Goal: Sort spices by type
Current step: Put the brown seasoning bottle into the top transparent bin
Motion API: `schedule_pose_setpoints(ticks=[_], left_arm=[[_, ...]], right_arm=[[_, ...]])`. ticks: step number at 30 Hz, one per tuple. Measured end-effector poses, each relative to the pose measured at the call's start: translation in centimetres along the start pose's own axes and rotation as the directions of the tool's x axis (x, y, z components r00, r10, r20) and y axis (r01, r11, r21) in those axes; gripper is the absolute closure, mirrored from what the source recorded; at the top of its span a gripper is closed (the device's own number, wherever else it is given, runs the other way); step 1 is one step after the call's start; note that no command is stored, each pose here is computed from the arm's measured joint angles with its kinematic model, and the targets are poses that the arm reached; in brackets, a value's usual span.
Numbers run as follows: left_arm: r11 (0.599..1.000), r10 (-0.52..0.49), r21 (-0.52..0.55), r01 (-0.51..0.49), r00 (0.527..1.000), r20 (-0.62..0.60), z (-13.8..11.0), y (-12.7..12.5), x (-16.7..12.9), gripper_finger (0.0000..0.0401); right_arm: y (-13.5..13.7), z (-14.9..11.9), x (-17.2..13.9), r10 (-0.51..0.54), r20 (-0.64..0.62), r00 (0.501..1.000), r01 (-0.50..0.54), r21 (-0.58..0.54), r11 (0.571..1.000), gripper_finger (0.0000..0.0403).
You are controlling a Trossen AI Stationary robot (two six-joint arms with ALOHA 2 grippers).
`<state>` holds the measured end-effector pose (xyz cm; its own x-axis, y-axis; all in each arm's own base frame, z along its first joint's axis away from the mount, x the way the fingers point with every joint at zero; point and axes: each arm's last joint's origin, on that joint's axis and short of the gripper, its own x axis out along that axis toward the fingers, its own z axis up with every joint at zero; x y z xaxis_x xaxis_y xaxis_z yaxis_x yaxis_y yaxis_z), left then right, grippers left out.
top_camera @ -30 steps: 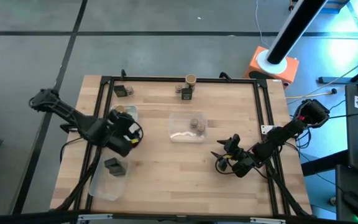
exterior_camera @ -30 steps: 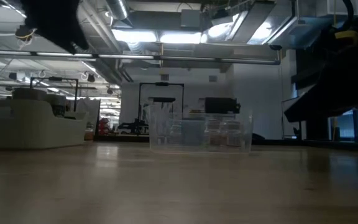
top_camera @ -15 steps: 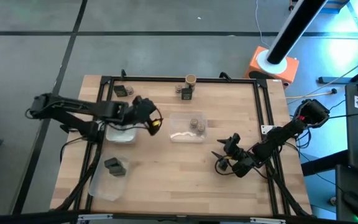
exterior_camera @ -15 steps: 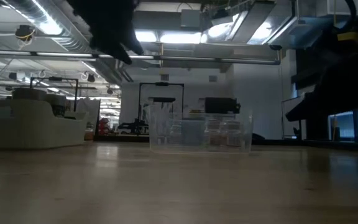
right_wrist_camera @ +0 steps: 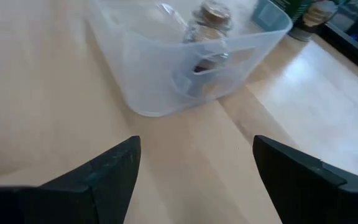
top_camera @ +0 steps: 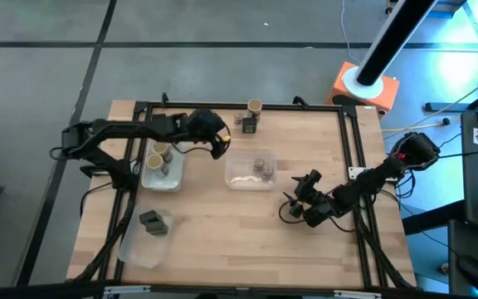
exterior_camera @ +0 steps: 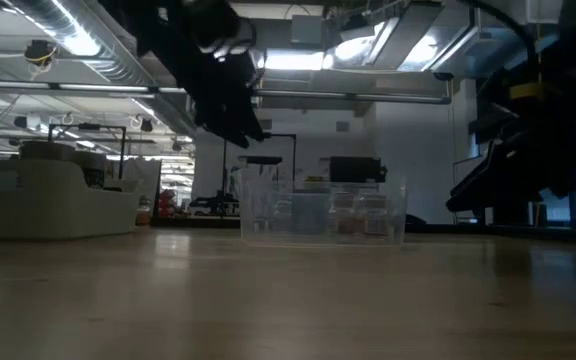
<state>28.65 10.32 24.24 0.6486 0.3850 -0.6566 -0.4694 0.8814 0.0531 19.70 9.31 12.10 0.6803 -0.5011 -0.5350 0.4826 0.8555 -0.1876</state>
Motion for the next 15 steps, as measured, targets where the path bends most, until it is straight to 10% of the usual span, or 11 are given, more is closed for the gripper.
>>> schedule_pose_setpoints(ticks=[15], left_arm=[[0.953, 0.116, 0.289, -0.093, 0.991, -0.063, 3.0, 5.4, 6.6, 0.0081]], right_arm=[[-3.3, 0.8, 3.0, -0.185, -0.100, 0.978, 0.175, -0.107, 0.979, 0.0093]])
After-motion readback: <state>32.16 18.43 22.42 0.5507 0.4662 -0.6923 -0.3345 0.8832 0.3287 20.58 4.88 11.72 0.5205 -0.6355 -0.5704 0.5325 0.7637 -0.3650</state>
